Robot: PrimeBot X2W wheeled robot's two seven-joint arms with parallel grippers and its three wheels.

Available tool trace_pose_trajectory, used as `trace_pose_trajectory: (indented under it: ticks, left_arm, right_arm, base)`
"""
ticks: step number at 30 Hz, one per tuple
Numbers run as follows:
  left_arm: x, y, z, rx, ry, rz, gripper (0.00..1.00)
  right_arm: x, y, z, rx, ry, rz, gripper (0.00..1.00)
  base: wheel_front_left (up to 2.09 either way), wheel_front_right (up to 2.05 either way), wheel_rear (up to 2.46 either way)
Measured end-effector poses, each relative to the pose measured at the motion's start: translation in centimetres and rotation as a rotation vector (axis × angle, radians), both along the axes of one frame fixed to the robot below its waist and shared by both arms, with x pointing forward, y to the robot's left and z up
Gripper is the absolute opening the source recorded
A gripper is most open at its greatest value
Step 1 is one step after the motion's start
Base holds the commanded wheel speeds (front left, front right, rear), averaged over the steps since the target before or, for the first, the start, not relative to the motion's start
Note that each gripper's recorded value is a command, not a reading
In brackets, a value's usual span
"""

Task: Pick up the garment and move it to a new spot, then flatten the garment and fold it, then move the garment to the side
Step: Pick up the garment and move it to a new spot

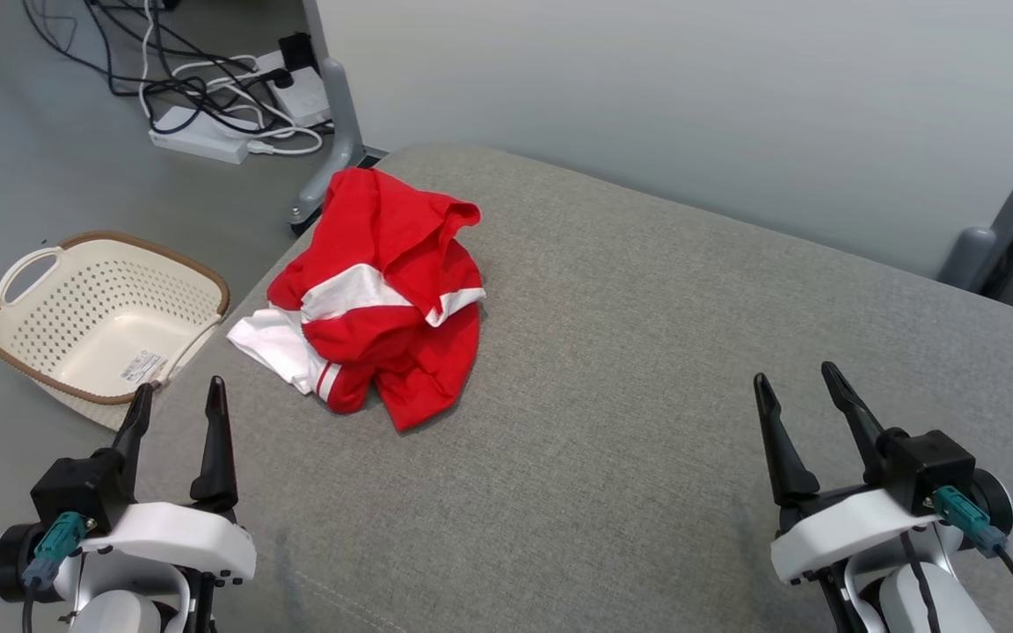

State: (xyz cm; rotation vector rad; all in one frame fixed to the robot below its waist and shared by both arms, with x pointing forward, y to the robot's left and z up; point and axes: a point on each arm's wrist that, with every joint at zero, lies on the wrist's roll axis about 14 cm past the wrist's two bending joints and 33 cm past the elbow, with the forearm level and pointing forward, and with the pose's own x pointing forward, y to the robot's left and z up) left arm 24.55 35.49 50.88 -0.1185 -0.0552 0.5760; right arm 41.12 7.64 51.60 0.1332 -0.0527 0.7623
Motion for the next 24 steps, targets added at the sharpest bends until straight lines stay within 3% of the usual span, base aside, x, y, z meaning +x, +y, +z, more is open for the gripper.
trace_pose_trajectory:
  ticks: [17,24]
  left_arm:
    - [0.0,0.1,0.1,-0.016,-0.013,0.013,1.0]
    - [1.9,1.0,7.9,0.13,-0.177,-0.012,1.0]
  right_arm:
    - [0.2,0.5,-0.4,0.002,0.011,0.01,1.0]
    - [0.4,0.5,-0.7,0.004,0.018,0.008,1.0]
  base:
    - [0.0,0.0,0.0]
    - [0.0,0.0,0.0]
